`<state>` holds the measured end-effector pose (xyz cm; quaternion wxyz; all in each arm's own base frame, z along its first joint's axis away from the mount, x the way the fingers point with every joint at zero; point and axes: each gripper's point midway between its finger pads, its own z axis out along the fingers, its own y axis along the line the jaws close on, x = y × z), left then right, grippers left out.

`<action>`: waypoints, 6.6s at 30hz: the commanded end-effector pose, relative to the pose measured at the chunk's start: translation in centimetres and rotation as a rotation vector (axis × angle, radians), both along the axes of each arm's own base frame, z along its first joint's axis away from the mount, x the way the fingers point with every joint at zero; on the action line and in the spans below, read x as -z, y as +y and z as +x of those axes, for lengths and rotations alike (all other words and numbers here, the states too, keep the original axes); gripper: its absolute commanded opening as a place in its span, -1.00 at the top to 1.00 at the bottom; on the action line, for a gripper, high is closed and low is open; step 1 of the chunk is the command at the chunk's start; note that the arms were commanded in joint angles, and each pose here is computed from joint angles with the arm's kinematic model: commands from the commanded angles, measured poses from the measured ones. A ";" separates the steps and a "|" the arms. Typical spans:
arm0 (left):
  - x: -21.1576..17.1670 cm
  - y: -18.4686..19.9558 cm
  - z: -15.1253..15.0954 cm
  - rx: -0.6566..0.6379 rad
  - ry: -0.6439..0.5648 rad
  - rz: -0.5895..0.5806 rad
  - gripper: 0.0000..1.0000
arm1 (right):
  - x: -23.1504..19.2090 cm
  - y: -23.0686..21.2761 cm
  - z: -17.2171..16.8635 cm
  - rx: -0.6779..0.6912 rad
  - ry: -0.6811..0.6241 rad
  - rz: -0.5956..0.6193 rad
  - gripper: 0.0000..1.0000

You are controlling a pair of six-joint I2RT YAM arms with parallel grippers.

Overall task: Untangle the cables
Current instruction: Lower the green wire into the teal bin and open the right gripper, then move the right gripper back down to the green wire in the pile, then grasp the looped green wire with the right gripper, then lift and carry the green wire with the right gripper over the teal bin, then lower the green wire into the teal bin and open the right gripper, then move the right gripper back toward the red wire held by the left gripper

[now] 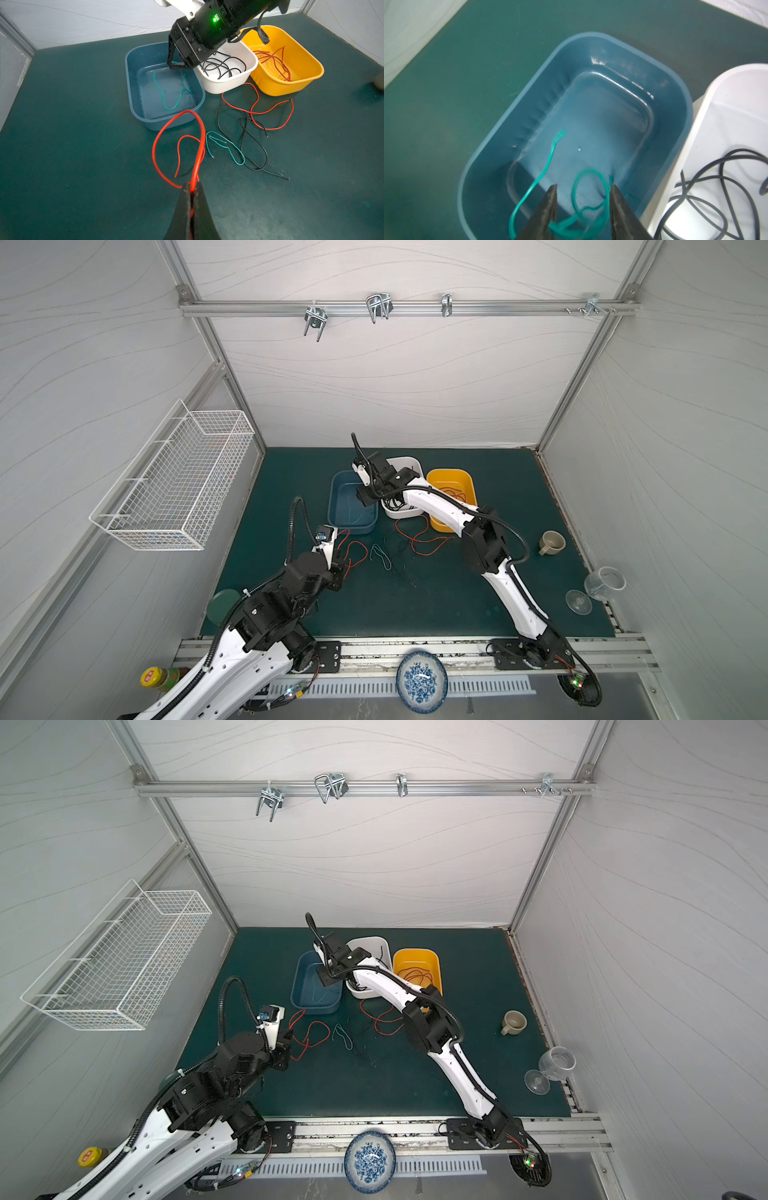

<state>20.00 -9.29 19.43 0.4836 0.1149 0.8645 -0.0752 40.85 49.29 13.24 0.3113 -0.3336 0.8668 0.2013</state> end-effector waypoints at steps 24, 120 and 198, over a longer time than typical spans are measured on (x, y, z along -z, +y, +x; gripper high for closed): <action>-1.4 -0.3 0.3 0.005 -0.052 -0.039 1.00 | -9.4 -3.2 -5.9 -0.070 -0.028 0.163 -0.18; 0.0 -1.5 0.4 0.042 0.020 -0.023 1.00 | -1.4 -3.6 -10.9 -0.057 0.155 0.113 1.00; -7.3 -11.5 -4.9 0.512 0.215 -0.514 1.00 | -11.2 -14.0 -22.0 -0.341 -0.188 0.452 -0.23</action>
